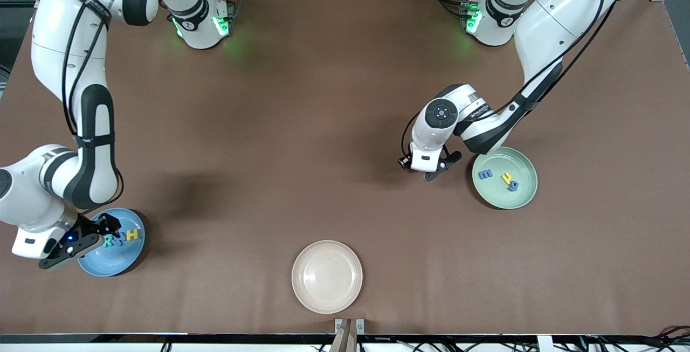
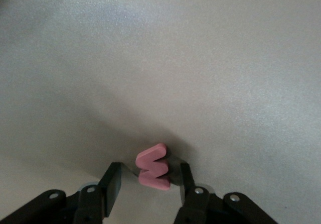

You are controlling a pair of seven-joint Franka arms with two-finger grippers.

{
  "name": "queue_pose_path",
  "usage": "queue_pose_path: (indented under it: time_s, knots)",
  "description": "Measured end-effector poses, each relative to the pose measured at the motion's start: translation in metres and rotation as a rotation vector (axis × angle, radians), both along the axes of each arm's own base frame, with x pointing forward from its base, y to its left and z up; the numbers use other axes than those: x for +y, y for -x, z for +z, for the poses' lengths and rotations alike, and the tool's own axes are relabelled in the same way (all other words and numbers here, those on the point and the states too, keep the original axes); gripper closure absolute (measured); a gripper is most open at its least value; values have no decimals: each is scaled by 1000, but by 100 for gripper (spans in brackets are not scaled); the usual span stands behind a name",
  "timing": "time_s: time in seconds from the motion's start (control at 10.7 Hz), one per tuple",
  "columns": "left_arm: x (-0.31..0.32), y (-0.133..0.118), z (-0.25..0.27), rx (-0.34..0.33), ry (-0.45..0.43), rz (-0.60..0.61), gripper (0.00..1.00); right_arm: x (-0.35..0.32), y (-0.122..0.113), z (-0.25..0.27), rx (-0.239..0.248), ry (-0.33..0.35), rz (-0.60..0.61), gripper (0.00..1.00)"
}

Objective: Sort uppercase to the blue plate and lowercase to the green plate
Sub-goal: 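Release the R on the blue plate while the left gripper grasps w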

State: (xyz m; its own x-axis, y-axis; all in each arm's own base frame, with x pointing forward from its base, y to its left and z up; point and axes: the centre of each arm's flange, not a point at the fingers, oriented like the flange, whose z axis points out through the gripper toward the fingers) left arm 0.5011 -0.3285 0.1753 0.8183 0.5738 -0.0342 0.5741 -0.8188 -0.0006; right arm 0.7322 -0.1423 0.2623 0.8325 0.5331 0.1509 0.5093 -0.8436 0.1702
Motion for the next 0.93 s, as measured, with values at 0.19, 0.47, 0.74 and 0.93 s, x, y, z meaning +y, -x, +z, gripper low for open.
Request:
queue_pose_path:
  time_s: [0.19, 0.47, 0.74, 0.93]
  knots:
    - [-1, -1, 1, -11, 1, -10, 57, 3, 3, -1, 29, -28, -47, 0]
    - [0, -1, 2, -15, 1, -12, 72, 13, 10, 3, 93, -94, -146, 0]
    - [0, -1, 2, -15, 1, -12, 72, 20, 29, 6, 127, -151, -223, 0]
    - [0, -2, 2, -16, 1, -11, 72, 27, 48, 16, 164, -152, -275, 0]
